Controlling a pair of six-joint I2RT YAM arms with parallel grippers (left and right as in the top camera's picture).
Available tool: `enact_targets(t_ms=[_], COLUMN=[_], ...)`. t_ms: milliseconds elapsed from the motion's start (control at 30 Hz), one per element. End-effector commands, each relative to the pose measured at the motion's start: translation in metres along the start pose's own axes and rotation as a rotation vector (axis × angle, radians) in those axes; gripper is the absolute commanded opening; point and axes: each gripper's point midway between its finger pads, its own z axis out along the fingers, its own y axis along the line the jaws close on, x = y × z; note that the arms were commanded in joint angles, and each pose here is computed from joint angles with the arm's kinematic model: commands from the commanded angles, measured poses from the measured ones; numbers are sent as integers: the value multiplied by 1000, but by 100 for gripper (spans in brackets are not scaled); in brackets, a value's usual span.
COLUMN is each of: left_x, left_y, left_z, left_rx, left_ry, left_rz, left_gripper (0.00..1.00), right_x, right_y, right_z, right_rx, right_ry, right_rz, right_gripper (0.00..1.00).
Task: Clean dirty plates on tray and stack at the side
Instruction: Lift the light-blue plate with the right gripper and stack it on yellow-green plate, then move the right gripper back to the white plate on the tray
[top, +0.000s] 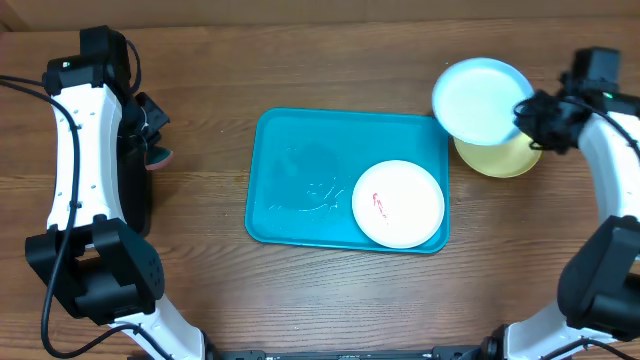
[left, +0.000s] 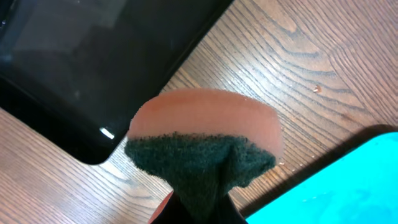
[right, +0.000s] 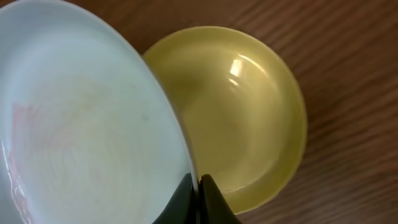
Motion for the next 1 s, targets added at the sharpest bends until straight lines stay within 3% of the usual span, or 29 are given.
enact_targets(t_ms=[0,267,333,500,567,633,667,800,967], left_x=[4,5,6,9,10,12,13,17,24], left_y=[-4,-5,-7,-14,-16,-20,-22,-32,-43], left_z=[2,2,2,1,1,1,0,-1,-2], left_rx=[17,17,19,24,25,30,32,42,51], left_ry=[19,19,18,15,15,11,9,1,-3], left_rz=[31,34,42,67,72,84,89,145,200], left_gripper=[4,4,4,4,4,4,4,4,4], right_x=[-2,-9,-10,-8,-2,20,30,75,115], right_y=[-16,-55,-56,-46,-20,36,49,77,86], right_z=[3,12,15,17,17,9,8,13,27], right_rx=[-30,89,93,39,-104,-361,-399,-382,-133], right_ry=[1,-58,-57,-39,2,67,86,160,194], right_rz=[68,106,105,100,28,-201,-275,-549,-808], right_gripper=[4,6,36,57,58,58,58,62,63])
